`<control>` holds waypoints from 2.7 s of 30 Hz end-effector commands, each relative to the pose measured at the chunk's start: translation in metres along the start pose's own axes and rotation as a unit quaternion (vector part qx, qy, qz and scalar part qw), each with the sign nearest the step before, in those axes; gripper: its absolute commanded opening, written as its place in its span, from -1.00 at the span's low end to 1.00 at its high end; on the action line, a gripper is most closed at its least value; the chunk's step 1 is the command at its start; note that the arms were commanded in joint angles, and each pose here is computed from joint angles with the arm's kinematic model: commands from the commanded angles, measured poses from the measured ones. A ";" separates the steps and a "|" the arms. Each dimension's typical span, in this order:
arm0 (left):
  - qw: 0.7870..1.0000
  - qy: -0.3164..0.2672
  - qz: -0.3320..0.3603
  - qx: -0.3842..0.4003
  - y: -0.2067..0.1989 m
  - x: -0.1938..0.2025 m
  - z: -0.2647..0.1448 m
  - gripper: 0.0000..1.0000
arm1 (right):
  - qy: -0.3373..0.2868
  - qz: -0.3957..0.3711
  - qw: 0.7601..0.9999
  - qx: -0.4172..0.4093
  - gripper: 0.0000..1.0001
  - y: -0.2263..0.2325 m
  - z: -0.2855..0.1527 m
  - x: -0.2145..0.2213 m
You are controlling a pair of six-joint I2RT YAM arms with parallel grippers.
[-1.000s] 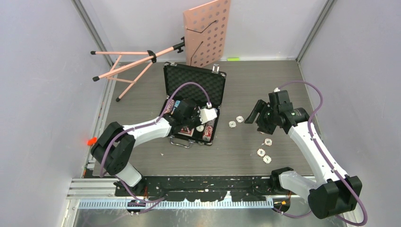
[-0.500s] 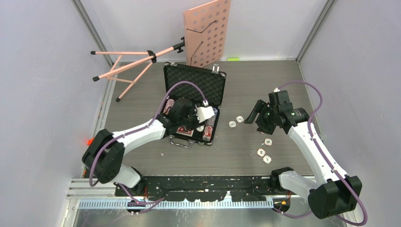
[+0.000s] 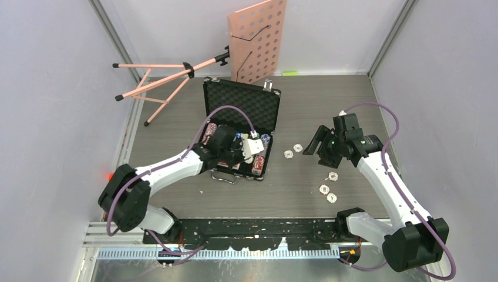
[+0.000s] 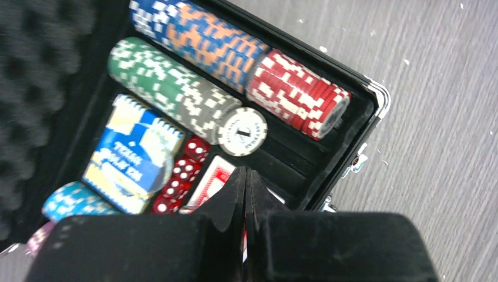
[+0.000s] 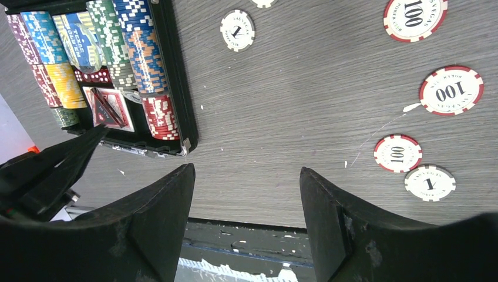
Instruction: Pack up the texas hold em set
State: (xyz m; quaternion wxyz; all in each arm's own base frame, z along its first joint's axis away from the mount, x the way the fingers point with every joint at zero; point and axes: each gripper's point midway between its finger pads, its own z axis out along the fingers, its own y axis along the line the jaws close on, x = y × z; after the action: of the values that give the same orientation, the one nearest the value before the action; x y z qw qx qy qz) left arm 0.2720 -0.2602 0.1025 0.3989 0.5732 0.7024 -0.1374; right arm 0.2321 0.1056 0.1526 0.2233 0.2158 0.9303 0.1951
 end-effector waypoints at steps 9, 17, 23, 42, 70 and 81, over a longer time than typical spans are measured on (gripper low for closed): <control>0.995 0.034 0.012 0.091 -0.016 0.010 0.037 -1.00 | -0.008 -0.003 1.000 -0.018 0.43 0.009 -0.001 -0.007; 0.995 0.054 0.013 0.077 -0.006 0.018 0.055 -1.00 | -0.004 -0.005 1.000 -0.013 0.43 0.009 0.004 -0.009; 0.996 0.057 0.023 0.057 0.003 0.020 0.060 -1.00 | -0.003 -0.006 1.000 -0.011 0.43 0.009 0.006 -0.010; 0.998 0.037 0.025 0.037 0.011 0.005 0.051 -0.87 | -0.011 -0.004 1.000 0.013 0.50 -0.001 0.006 -0.011; 0.900 -0.089 -0.386 -0.180 0.027 -0.030 -0.093 0.99 | -0.001 -0.048 0.983 0.177 0.70 -0.010 0.098 -0.049; 0.892 -0.089 -0.409 -0.173 0.005 -0.009 -0.109 0.99 | 0.014 -0.050 0.980 0.193 0.57 0.001 0.146 -0.053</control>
State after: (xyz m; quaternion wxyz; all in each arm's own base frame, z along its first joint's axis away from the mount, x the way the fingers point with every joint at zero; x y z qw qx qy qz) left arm 0.2374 -0.2023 0.1746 0.4497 0.1702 0.8517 -0.2082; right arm 0.3205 0.1131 0.0424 0.1416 0.1941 0.9707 -0.0063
